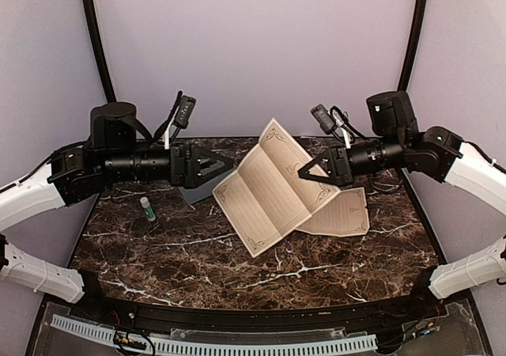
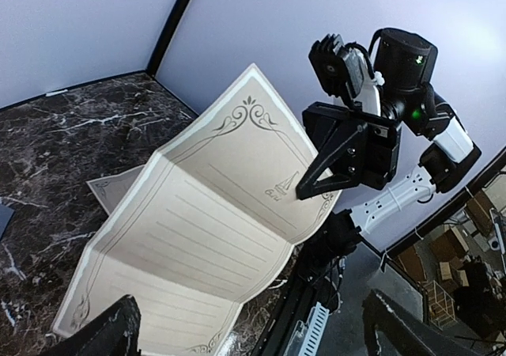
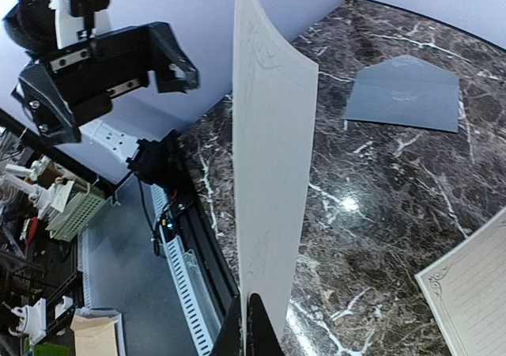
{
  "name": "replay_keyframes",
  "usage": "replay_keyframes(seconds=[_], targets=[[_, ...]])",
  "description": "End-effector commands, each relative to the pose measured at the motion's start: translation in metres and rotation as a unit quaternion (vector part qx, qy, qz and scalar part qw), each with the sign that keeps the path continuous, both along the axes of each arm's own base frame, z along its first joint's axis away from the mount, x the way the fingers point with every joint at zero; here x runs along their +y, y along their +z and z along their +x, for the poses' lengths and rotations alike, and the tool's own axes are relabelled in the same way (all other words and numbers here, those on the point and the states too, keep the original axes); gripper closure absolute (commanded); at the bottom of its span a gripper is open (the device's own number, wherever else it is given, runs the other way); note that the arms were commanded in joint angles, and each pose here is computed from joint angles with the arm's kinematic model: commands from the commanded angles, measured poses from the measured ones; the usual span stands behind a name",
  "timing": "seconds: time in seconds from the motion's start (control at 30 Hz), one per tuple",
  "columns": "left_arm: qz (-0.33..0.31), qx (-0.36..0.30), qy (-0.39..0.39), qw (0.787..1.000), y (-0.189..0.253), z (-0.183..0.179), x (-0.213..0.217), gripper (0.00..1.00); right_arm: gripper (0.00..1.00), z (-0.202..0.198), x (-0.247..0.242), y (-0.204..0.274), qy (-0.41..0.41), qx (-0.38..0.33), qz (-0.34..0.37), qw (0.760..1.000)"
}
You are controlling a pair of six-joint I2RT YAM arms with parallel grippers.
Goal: Place the letter into the envelope and seal it
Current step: Fold the letter.
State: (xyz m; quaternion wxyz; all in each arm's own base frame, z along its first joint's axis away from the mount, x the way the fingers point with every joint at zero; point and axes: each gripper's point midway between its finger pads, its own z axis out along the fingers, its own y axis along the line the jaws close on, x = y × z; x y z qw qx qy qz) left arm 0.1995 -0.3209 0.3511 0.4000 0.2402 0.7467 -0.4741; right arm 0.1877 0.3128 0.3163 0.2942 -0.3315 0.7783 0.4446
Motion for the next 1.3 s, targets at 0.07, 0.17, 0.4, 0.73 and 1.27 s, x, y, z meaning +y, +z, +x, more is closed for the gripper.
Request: replay_keyframes(seconds=[0.07,0.17,0.4,0.73,1.27], targets=[[0.001,-0.061,-0.010,0.998,0.018,0.001,-0.024,0.02,1.00,-0.046,0.006,0.024,0.106,-0.006,0.058,0.993],[0.000,-0.074,0.000,0.997,0.022,0.004,-0.020,0.01,1.00,-0.055,0.004,0.026,0.125,-0.008,0.064,0.990],[0.026,-0.061,-0.057,0.996,0.004,-0.007,-0.035,0.01,1.00,-0.064,0.008,0.027,0.165,-0.007,0.073,0.984],[0.011,-0.056,-0.135,0.989,0.002,-0.035,-0.039,0.16,1.00,-0.060,0.016,0.023,0.181,-0.010,0.072,0.981],[0.034,-0.042,-0.111,0.992,-0.018,-0.034,-0.026,0.45,1.00,-0.061,0.016,0.034,0.188,-0.024,0.076,0.979]])
